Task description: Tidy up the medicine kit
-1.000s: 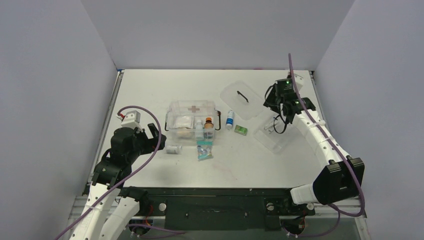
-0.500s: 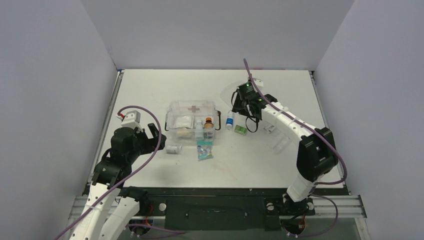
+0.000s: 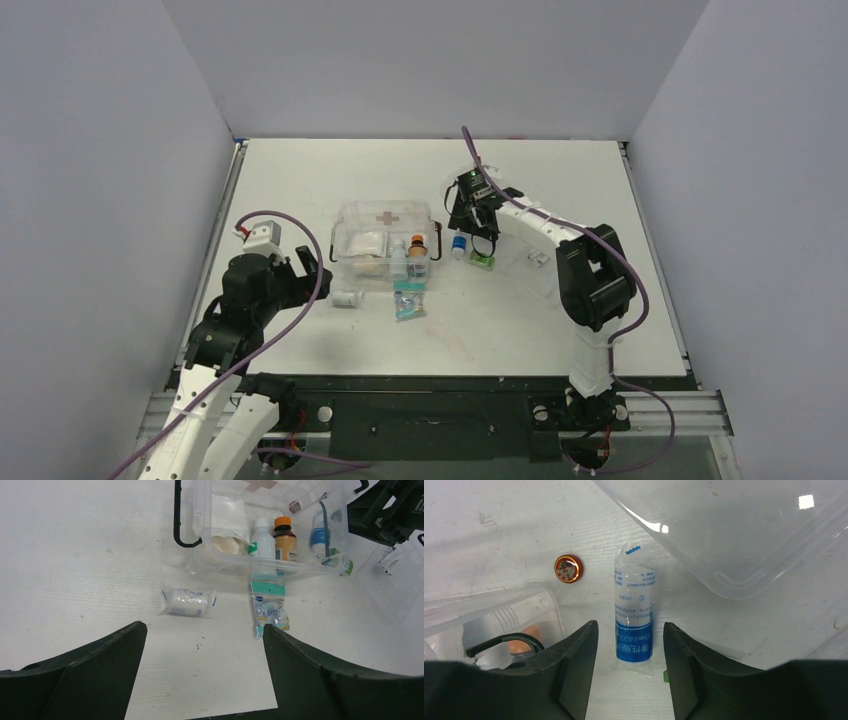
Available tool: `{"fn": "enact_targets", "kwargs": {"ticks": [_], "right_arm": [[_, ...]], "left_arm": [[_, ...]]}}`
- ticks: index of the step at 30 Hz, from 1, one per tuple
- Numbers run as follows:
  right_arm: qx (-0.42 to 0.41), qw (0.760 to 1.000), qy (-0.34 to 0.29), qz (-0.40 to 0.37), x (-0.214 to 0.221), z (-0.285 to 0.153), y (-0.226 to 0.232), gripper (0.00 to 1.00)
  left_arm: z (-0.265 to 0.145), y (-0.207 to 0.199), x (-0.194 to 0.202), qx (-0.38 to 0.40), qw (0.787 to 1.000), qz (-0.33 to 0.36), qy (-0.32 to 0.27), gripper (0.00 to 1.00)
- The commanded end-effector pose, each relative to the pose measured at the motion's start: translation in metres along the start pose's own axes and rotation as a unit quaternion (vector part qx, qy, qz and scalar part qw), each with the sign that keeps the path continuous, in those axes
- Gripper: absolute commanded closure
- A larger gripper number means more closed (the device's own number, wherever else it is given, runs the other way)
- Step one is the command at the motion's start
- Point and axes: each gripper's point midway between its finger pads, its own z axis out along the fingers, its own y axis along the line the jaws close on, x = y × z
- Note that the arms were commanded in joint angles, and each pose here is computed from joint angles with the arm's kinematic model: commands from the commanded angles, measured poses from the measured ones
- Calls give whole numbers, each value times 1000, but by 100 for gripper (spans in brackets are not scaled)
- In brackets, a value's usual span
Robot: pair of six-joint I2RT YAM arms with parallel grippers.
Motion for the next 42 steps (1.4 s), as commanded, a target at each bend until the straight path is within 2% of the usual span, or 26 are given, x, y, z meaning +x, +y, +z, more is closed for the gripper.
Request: {"fn": "enact_targets", "kwargs": {"ticks": [1, 10, 12, 14, 17, 19, 28, 31, 37, 42], "right_arm": [[-14, 1000, -27, 7, -21, 7, 13, 54], [1, 1000, -3, 7, -6, 30, 7, 56], [3, 1000, -1, 5, -5, 32, 6, 60], [4, 1000, 1, 3, -5, 31, 5, 69], [3, 1000, -3, -4, -8, 25, 4, 89], [6, 1000, -13, -10, -15, 16, 3, 97], [11, 992, -112, -51, -70, -81, -4, 98], [-13, 988, -138, -62, -84, -115, 5, 97], [-52, 980, -152, -120, -83, -166, 39, 96], [-100, 972, -147, -153, -68, -188, 81, 96]], "left_arm": [[1, -4, -13, 8, 1000, 1, -23, 14], [2, -3, -13, 5, 1000, 1, -23, 14], [2, -2, -13, 4, 1000, 1, -23, 14], [2, -2, -13, 3, 1000, 1, -22, 15], [2, -2, -13, 4, 1000, 1, -22, 14], [3, -2, -12, 3, 1000, 1, -21, 14], [3, -3, -13, 7, 1000, 1, -21, 14], [3, -3, -12, 7, 1000, 1, -20, 14], [3, -4, -12, 9, 1000, 1, -20, 14], [3, -4, -12, 10, 1000, 2, -20, 14]]}}
